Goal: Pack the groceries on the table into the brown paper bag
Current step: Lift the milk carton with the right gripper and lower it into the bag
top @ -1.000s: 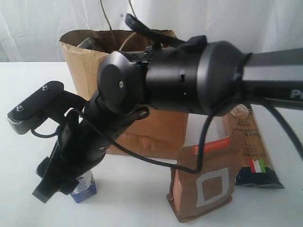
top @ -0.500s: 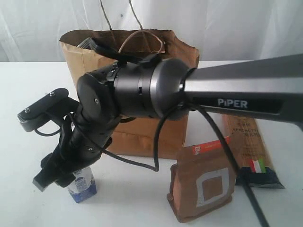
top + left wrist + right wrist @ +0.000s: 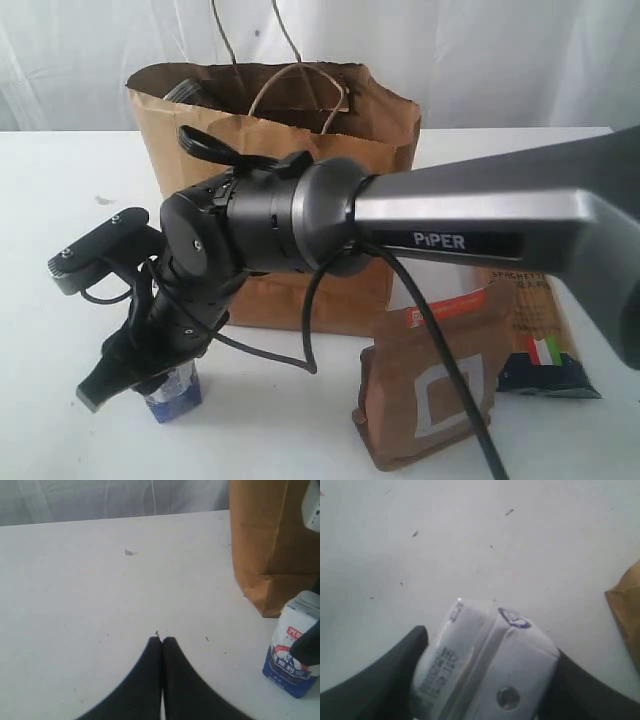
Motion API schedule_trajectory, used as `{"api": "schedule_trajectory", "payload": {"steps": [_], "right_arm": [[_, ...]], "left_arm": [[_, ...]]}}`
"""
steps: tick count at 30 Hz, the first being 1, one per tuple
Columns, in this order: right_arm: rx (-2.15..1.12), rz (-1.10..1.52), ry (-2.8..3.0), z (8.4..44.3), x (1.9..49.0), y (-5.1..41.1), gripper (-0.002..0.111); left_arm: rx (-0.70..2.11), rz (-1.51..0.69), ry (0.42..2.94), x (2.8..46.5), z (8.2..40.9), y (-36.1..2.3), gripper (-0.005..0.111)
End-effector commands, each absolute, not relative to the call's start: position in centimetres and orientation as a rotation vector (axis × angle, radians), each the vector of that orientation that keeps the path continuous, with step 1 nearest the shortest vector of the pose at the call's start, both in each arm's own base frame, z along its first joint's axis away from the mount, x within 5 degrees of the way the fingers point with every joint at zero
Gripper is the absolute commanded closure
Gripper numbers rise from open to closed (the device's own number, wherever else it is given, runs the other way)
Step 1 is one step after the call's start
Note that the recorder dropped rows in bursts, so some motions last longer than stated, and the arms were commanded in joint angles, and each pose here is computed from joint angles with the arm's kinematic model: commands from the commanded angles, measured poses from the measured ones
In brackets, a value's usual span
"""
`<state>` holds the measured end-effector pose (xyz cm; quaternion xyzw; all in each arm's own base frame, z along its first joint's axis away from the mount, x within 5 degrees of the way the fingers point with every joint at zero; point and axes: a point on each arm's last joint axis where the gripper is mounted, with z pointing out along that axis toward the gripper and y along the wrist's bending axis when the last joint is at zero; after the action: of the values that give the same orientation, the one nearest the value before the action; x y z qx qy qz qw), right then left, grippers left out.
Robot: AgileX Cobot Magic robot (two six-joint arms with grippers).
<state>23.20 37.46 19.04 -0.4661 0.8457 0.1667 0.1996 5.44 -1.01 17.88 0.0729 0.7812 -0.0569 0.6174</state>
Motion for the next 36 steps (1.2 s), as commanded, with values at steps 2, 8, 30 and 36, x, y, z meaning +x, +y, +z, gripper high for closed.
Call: {"api": "schedule_trajectory", "payload": {"steps": [2,8,30,36], "right_arm": [[-1.337,0.487,2.271,21.9,22.6,37.4,0.108],[-1.399,0.508,2.137,28.4,20.1,35.6,0.108],[-0.710,0.241,2.033,43.8,23.9,16.9,0.108],[-0.744,0.192,2.103,41.0,26.6,18.0,0.108]], "left_arm": [[0.165,-0.130,1.793,5.4,17.8,-1.0,0.107],[0.165,-0.130,1.793,5.4,17.8,-1.0,0.107],[0.165,-0.130,1.793,5.4,17.8,-1.0,0.107],[0.165,-0.130,1.793,5.4,17.8,-1.0,0.107]]}}
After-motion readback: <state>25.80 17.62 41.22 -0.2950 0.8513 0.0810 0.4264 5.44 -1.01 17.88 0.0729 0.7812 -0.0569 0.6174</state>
